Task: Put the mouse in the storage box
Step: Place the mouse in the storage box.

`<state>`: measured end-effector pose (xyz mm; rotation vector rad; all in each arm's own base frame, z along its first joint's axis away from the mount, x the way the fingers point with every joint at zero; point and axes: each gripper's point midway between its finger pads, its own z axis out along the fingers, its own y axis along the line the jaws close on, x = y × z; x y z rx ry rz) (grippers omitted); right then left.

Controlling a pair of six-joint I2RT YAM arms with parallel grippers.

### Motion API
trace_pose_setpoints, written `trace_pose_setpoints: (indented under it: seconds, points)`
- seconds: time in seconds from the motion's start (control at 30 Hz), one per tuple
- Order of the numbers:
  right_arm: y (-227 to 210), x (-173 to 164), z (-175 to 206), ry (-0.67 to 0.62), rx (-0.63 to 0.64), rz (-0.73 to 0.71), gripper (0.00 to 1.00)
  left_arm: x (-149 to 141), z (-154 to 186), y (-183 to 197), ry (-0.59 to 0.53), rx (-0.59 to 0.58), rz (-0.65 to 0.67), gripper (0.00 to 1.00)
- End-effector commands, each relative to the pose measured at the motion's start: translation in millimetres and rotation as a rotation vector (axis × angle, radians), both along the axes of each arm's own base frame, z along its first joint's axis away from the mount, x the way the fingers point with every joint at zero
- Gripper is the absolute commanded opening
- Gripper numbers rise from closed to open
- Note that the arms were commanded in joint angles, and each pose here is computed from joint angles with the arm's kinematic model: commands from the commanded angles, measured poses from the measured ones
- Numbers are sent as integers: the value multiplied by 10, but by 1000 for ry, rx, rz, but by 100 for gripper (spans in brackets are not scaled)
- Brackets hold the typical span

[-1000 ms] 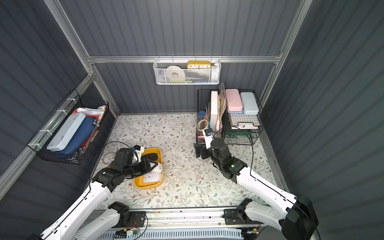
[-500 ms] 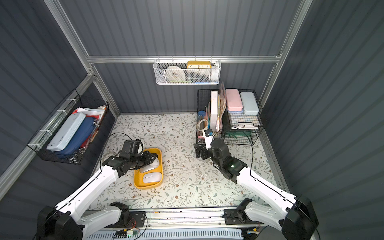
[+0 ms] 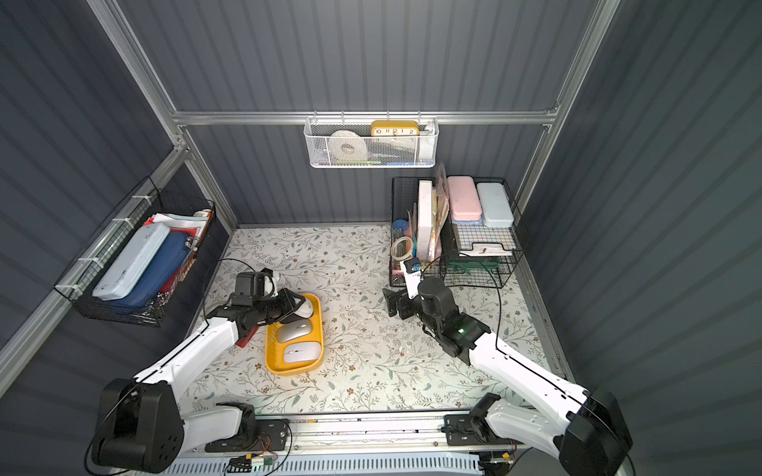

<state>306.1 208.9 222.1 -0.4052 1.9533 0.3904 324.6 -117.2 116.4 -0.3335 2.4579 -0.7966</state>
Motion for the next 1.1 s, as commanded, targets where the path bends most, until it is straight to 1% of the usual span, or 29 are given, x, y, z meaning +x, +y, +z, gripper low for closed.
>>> trace_pose_setpoints:
  seconds: [0.0,0.17,0.43,0.6,0.67,0.83,0.9,0.93,1.07]
  points:
    - [20,-11,-10,-10,3,21,99,45,-13,-102,-45,-44,-63,0]
    - [29,-15,-24,-6,3,26,99,76,-150,-112,-36,-53,-67,0]
    - [55,-30,-43,0,1,44,99,145,-267,-107,-33,-50,-64,0]
    - [62,-30,-52,3,0,48,99,133,-384,-106,-10,-49,-66,9]
    - [60,-28,-65,6,-2,47,99,122,-421,-99,-3,-45,-63,17]
    - [69,-28,-78,9,-3,50,99,101,-441,-58,7,-27,-49,45]
    - [74,-27,-83,11,-3,52,99,104,-441,-27,12,-10,-38,63]
    - [74,-24,-87,13,-3,50,99,110,-437,-13,14,-1,-32,68]
    - [78,-15,-123,27,-9,47,99,103,-406,21,16,16,-20,77]
